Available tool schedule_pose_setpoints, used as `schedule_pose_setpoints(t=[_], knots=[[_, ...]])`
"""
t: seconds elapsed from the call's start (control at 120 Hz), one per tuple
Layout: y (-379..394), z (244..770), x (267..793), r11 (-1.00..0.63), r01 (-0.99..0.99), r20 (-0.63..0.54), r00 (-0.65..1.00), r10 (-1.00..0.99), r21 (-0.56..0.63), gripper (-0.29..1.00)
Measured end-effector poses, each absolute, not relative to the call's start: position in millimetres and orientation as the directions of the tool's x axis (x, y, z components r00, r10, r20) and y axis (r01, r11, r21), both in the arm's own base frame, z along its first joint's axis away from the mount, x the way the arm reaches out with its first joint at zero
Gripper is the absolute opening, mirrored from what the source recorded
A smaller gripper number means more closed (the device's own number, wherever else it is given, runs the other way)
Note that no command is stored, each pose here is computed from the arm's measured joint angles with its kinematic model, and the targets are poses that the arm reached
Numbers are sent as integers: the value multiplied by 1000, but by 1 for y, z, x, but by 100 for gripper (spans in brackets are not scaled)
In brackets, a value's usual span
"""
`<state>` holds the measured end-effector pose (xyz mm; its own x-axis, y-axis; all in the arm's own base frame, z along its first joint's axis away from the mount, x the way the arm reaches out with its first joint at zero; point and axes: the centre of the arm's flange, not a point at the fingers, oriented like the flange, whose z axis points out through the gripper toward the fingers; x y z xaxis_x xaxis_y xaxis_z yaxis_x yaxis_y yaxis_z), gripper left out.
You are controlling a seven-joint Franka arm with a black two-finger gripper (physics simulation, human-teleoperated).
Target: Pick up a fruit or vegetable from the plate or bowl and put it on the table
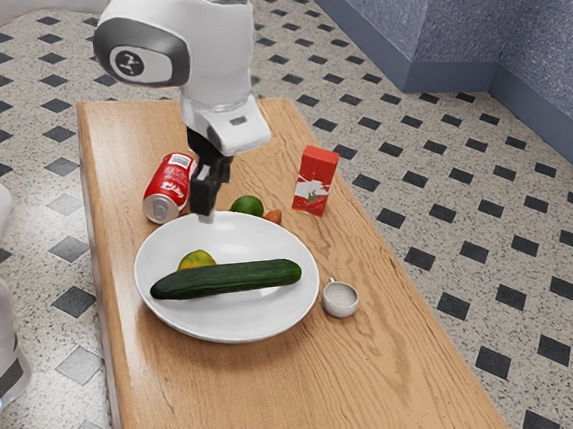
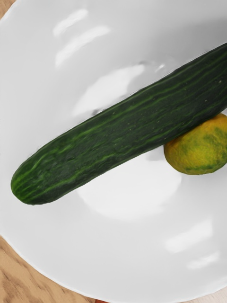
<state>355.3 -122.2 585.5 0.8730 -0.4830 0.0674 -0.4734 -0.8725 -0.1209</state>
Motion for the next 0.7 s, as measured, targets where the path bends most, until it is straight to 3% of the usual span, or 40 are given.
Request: schedule_pose_setpoints(t=[0.183,0.358,0.7], knots=[[-47,539,444,-932,-325,112,944,-309,162,68],[-49,485,466,-958,-242,-32,968,-249,154,68],[-105,468,453,-966,-206,-265,934,-242,154,68]])
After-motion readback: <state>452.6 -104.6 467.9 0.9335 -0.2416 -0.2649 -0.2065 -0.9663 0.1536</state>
